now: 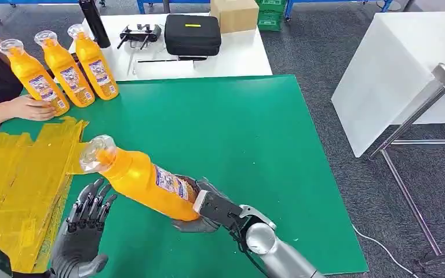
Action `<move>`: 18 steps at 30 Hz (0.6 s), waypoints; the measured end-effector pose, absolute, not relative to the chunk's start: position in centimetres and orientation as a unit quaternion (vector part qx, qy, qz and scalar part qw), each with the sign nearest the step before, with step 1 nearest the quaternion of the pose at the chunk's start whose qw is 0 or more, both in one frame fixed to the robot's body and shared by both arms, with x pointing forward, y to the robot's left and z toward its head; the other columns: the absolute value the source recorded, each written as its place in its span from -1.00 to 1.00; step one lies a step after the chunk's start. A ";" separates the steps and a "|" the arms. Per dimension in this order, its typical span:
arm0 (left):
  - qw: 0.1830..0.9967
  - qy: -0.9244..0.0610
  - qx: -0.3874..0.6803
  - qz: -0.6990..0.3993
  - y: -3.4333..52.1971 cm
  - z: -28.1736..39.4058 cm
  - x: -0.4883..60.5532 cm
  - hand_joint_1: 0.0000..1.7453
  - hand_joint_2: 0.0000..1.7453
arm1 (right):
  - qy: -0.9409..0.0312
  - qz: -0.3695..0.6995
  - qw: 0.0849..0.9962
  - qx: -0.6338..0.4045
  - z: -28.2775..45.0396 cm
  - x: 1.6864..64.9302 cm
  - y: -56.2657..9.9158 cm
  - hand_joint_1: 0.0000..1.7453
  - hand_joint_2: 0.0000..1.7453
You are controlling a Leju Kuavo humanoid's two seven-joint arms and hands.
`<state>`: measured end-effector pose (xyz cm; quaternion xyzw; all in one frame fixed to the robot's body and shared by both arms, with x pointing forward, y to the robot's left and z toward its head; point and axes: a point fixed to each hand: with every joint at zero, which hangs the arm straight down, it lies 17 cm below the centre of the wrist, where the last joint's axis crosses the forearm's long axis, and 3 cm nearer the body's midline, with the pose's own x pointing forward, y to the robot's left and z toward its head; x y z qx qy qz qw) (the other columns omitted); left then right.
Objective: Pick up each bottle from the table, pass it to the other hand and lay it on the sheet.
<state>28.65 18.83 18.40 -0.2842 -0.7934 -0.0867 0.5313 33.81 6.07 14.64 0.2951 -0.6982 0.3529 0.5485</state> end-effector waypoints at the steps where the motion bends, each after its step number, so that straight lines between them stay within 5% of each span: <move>1: 0.531 -0.794 -0.282 -0.089 18.8 18.4 28.7 -1.00 1.00 | -0.698 0.352 0.549 0.297 14.7 33.8 6.1 1.00 1.00; 12: 0.527 -0.804 -0.238 -0.142 16.8 17.9 29.5 -1.00 1.00 | -0.682 0.369 0.535 0.336 16.2 31.9 10.2 1.00 1.00; 18: 0.525 -0.799 -0.268 -0.116 17.1 18.2 30.1 -1.00 1.00 | -0.645 0.486 0.473 0.352 14.3 25.6 15.6 1.00 1.00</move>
